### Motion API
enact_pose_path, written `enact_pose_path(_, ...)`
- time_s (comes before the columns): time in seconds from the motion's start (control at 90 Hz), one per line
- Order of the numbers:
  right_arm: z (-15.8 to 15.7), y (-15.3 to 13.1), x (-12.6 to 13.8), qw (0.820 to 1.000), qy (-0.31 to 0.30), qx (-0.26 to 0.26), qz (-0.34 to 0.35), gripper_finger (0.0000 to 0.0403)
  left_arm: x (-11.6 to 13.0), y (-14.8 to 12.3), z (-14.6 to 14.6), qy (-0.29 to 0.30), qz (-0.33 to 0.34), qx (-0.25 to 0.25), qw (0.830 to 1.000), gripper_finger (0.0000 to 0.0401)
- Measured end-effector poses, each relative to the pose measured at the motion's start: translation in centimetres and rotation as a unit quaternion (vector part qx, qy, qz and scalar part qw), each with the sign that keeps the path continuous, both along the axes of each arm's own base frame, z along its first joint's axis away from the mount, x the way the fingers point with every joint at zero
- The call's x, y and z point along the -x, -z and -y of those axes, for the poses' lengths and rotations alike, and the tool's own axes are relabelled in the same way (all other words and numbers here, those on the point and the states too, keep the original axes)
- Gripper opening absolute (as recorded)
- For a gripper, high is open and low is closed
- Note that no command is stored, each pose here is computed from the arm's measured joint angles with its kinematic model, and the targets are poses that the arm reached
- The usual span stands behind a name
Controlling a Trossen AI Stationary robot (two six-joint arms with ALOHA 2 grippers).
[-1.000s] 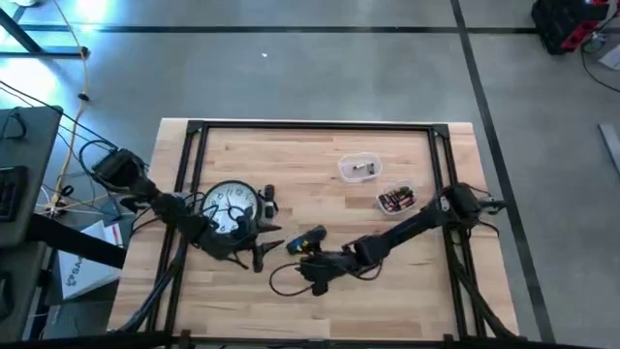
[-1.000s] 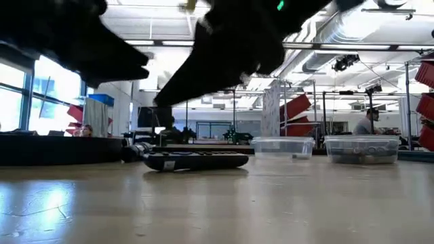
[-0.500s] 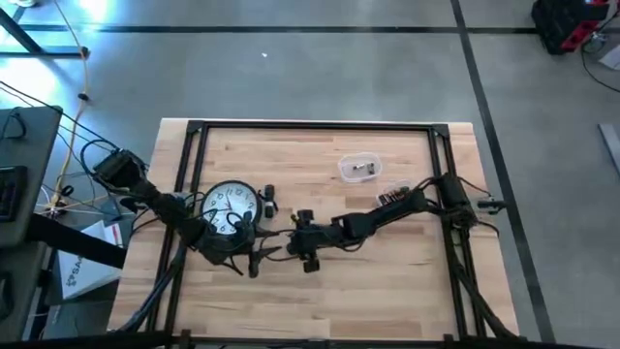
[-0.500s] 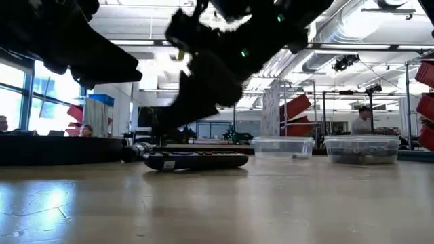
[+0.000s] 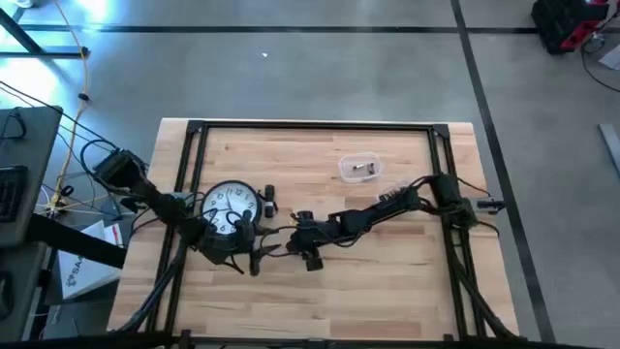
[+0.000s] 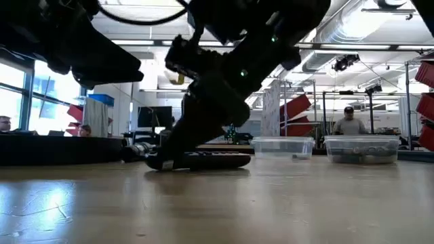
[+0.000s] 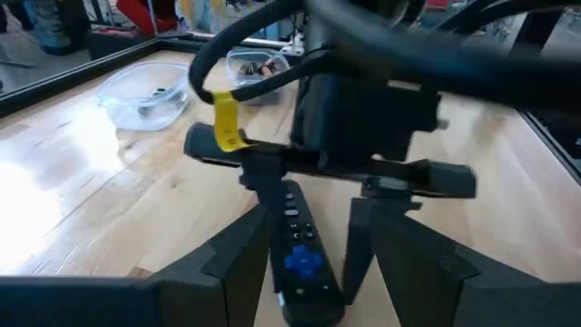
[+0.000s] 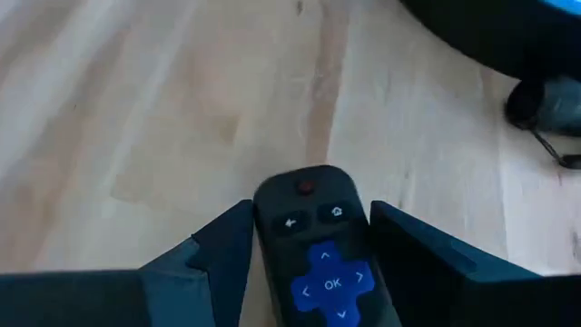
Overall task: Insert battery
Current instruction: Put the black remote control face up on the center of the table
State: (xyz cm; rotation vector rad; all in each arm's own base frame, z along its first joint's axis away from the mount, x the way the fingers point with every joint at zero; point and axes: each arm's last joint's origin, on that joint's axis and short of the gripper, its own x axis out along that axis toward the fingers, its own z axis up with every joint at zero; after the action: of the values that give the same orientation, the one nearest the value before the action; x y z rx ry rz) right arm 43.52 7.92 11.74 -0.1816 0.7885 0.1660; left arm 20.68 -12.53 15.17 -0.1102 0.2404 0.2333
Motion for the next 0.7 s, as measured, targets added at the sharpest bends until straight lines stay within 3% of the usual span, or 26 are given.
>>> enact_pose_path(0.167,0.9,0.7,-0.1,1.0,0.012,0.005,-0.012,0.0191,0.0,0.0,0.0,0.0,-0.002,-0.001,1.0,0.0172)
enact_pose_path(0.411,3.5,0.7,-0.4,0.995,0.077,0.057,-0.006,0.0191,0.0,0.1,0.0,0.0,-0.003,-0.001,1.0,0.0172)
enact_pose_path(0.7,6.4,-0.3,-0.2,0.988,0.146,0.057,-0.012,0.0191,0.1,0.2,0.0,0.0,-0.009,-0.005,1.0,0.0172)
